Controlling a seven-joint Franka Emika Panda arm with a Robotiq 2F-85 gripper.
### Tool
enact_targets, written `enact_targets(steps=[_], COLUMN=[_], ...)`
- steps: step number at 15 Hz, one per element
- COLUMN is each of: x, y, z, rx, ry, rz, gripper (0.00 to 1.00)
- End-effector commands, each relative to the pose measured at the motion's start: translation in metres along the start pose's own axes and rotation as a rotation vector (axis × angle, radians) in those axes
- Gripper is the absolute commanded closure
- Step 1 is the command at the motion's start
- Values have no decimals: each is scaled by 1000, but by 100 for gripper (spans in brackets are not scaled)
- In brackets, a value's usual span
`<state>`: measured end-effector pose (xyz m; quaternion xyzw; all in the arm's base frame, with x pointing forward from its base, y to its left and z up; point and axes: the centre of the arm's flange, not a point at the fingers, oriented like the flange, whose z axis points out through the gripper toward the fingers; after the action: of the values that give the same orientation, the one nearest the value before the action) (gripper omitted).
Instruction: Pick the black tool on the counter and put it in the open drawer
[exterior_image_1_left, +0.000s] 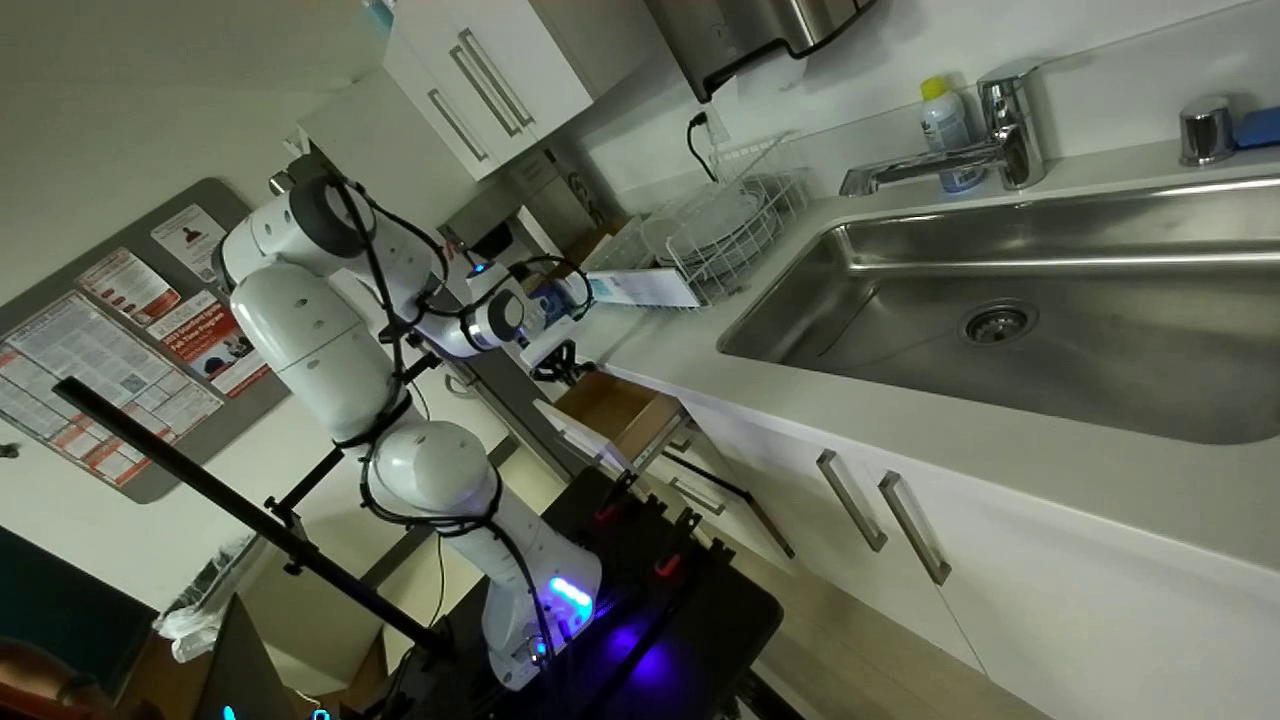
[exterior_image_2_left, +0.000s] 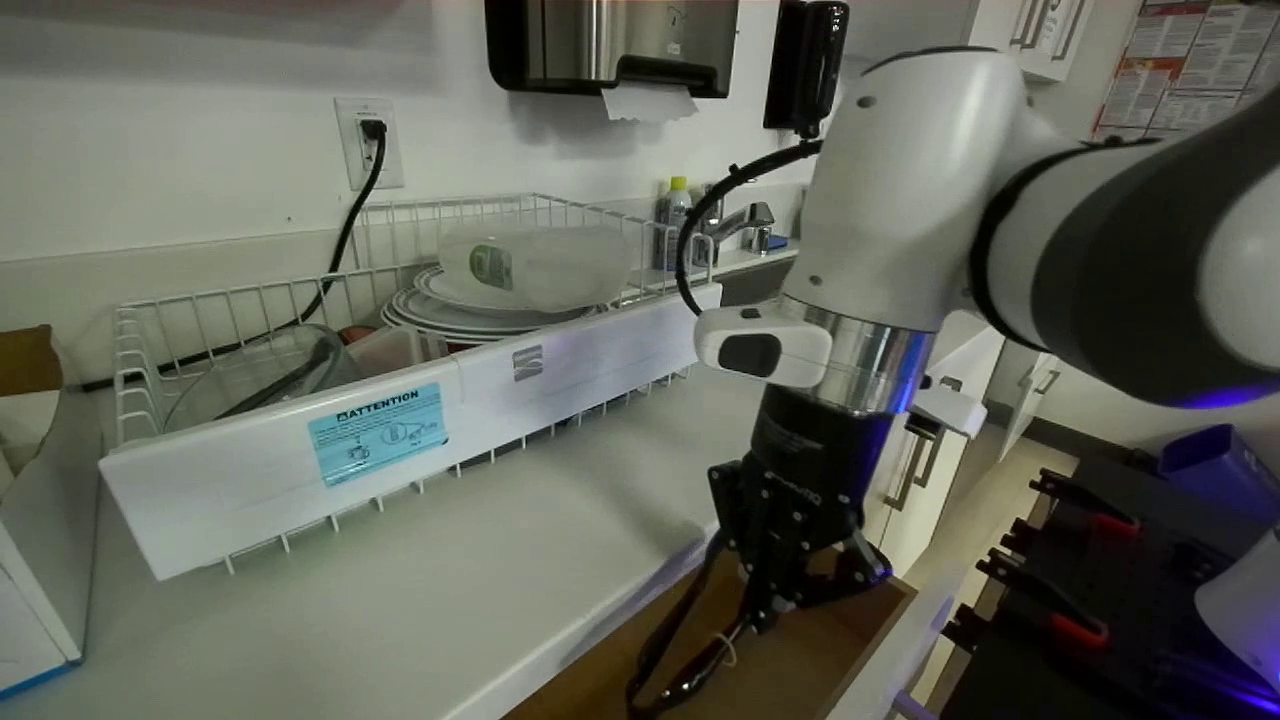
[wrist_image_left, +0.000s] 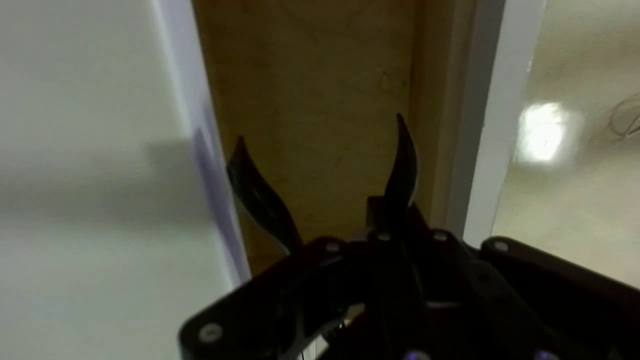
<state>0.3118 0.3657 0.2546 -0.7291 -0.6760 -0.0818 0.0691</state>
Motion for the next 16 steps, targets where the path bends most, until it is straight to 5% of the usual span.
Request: enact_targets(steps=[1,7,16], x=[-35,-77,-95], y=[-27,-12,14], z=[7,40,85], rx=[-63,-168,-93], ry=[36,7,-19], rz=[78,61,27], gripper=[97,97,97])
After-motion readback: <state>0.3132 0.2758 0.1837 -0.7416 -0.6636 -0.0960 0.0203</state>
